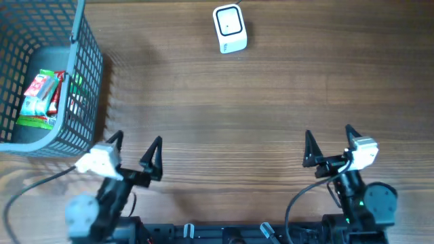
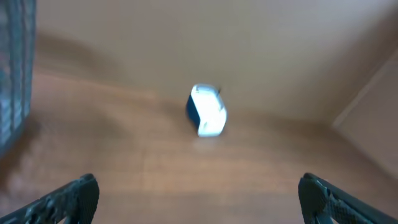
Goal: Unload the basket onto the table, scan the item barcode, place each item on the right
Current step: 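Reach the left gripper into the basket and grasp the green-lidded jar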
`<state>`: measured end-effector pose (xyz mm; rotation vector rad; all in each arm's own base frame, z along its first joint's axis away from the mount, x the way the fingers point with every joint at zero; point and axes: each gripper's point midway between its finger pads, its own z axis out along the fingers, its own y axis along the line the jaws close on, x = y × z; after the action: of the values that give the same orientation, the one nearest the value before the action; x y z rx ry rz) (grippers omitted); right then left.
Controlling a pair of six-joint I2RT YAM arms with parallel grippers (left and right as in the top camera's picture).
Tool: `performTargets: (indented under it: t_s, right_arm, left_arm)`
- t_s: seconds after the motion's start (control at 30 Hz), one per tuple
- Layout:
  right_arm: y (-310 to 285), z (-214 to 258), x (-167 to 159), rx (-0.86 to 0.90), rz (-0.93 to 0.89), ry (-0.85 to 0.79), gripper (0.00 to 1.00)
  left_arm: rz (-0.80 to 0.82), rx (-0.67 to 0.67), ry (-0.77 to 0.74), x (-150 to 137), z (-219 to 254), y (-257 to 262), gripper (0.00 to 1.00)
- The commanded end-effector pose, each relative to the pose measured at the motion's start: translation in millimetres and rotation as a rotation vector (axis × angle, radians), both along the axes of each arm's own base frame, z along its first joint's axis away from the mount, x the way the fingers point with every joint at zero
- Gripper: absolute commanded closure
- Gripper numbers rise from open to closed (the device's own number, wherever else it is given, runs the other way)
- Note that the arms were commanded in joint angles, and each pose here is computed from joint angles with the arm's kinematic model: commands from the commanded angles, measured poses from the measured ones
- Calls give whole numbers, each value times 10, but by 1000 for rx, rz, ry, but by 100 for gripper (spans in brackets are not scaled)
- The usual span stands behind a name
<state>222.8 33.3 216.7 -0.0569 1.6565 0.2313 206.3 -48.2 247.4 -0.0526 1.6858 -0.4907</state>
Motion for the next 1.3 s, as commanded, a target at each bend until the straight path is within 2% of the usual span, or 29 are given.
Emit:
performTargets:
  t_s: [0.0, 0.13, 0.23, 0.27, 0.37, 0.4, 0.43, 0.47, 0.5, 0.63, 0.67, 0.73, 0.83, 0.93, 1.1, 1.2, 1.27]
  right_arm:
    - [-21, 495, -43, 31, -12, -39, 0]
    - [43, 793, 192, 29, 21, 96, 0]
    - [177, 717, 517, 42, 90, 377, 0]
    - [179, 556, 621, 45, 87, 488, 0]
    - [264, 166, 777, 99, 115, 675, 0]
    - [344, 40, 815, 121, 158, 727, 0]
    - [424, -45, 828, 142, 203, 764, 0]
    - [492, -129, 843, 165, 240, 801, 0]
    - [488, -185, 860, 164, 238, 819, 0]
    - [476, -246, 843, 163, 229, 847, 0]
    - [475, -269, 814, 165, 228, 863, 0]
    - [474, -292, 783, 166, 226, 880, 0]
    - [474, -295, 778, 167, 226, 883, 0]
    - [474, -295, 778, 167, 226, 883, 0]
    - [433, -312, 790, 154, 202, 883, 0]
    - [383, -330, 802, 138, 173, 884, 0]
    - [384, -330, 801, 139, 173, 884, 0]
  left_arm:
    - [-24, -17, -23, -117, 836, -45, 0]
    - [-52, 122, 172, 40, 1596, -40, 0]
    - [48, 294, 425, 450, 2084, 260, 0]
    - [59, 298, 426, 649, 2266, 285, 0]
    - [78, 296, 338, 1133, 2561, 308, 0]
    - [159, 335, 364, 1271, 2503, 470, 0]
    - [316, 404, 380, 1424, 2481, 792, 0]
    - [470, 439, 432, 1538, 2387, 1142, 0]
    - [548, 445, 500, 1620, 2231, 1423, 0]
    - [666, 406, 770, 1641, 1553, 2182, 0]
    - [664, 352, 904, 1574, 1172, 2429, 0]
    - [638, 264, 1044, 1456, 725, 2626, 0]
    - [456, 89, 1214, 1317, -15, 2600, 0]
    - [301, 37, 1233, 1398, -555, 2504, 0]
    - [195, 95, 1211, 1606, -1313, 2314, 10]
    - [101, 230, 1162, 1790, -1512, 2096, 13]
    - [118, 335, 1159, 1863, -1540, 2101, 14]
